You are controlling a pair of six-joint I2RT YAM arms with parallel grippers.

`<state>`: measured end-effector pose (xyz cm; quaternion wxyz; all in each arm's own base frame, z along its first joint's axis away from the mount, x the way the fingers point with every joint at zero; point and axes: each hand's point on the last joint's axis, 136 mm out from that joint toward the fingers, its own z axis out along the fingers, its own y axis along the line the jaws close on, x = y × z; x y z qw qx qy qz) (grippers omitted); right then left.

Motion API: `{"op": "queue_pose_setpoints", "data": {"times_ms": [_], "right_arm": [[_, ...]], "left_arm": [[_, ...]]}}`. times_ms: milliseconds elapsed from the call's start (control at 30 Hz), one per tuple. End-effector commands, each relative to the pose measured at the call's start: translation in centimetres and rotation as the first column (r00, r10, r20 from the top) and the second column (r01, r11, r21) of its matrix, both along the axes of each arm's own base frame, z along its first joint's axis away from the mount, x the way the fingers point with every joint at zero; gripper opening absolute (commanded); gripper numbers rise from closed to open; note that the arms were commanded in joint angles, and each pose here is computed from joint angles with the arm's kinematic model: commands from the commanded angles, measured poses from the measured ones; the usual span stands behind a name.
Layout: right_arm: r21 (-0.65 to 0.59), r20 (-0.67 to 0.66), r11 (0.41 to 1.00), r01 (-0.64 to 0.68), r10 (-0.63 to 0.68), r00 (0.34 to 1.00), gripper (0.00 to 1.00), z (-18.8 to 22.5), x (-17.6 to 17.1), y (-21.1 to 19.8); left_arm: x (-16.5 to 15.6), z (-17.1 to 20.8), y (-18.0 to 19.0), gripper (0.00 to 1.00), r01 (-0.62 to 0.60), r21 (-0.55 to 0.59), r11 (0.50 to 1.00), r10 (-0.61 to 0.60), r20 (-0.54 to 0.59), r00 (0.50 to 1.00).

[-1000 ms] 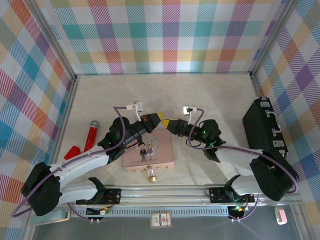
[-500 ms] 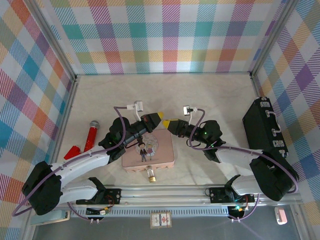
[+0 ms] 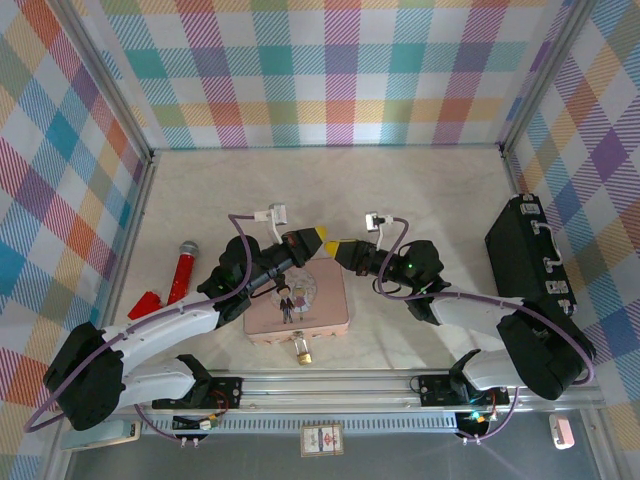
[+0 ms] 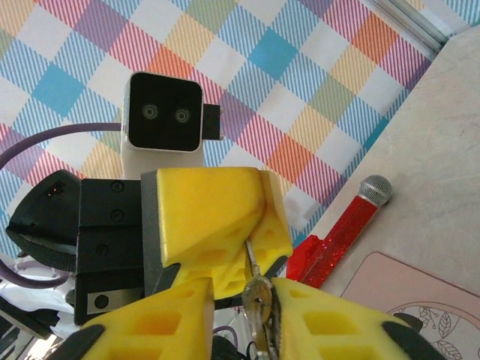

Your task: Unlock the padlock with the key

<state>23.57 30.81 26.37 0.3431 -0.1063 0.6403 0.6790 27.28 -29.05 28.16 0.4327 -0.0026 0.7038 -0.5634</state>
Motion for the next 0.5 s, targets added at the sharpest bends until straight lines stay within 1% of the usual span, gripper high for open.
{"op": "queue_pose_setpoints", "data": {"times_ms": [0, 267, 467], "right_arm": [[0.030, 0.029, 0.999, -0.013, 0.013, 0.999, 0.24, 1.15, -0.10, 0.18], [0.032, 0.027, 0.999, -0.012, 0.012, 1.000, 0.18, 1.20, -0.08, 0.17], [0.032, 0.024, 0.999, -0.004, 0.003, 1.000, 0.12, 1.16, -0.02, 0.06]], "left_arm": [[-0.29, 0.43, -0.14, 0.00, 0.011, -0.025, 1.000, -0.011, 0.017, 1.000], [-0.30, 0.35, -0.06, 0.00, 0.008, -0.025, 1.000, -0.008, 0.017, 1.000], [-0.22, 0.24, 0.02, 0.00, 0.003, -0.023, 1.000, -0.002, 0.018, 1.000]]}}
